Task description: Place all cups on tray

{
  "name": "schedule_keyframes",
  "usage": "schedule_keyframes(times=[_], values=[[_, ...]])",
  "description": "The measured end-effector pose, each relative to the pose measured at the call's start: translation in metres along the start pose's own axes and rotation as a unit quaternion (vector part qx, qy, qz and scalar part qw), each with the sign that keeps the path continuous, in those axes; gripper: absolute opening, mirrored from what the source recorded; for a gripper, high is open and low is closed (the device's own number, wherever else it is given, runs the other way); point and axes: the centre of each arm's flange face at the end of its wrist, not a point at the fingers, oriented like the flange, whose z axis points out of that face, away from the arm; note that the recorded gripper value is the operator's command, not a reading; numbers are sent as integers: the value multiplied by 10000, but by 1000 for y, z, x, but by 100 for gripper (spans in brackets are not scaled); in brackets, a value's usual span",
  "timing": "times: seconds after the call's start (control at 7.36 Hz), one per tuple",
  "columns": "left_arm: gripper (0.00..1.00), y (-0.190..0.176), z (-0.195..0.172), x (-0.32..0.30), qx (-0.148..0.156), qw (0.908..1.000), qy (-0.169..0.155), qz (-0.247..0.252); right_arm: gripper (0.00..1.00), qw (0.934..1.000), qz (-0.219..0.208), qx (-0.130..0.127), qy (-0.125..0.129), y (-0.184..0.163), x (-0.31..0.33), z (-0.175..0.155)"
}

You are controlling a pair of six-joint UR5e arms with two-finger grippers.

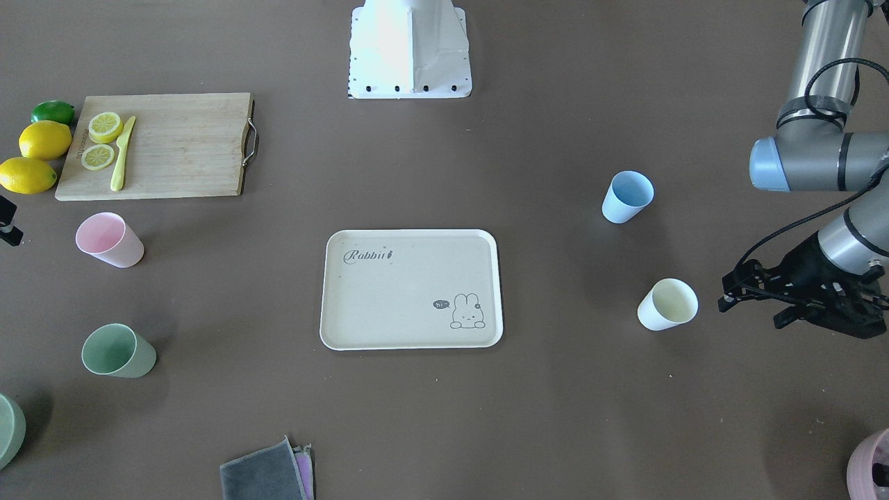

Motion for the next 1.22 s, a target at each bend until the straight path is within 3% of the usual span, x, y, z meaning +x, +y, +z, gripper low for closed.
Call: schedule_keyframes(times=[0.14, 0.41, 0.54, 0.68, 1.22], values=[[92, 1, 13, 16, 18, 10000, 15, -35, 100, 10000, 10, 13, -18, 1, -5, 3], [44, 14, 43, 45, 104, 9999, 47, -4, 100, 10000, 13, 18, -24, 1, -7, 5], [30, 20, 52, 51, 133, 9999, 28, 54, 100, 10000, 16, 19, -19, 1, -7, 5], [2, 26, 57, 52, 132, 9999, 12, 82, 100, 10000, 16, 21, -13, 1, -7, 6], [0, 24, 48, 69, 205, 9997, 78, 89, 100, 10000, 20, 14, 1, 2, -7, 7]])
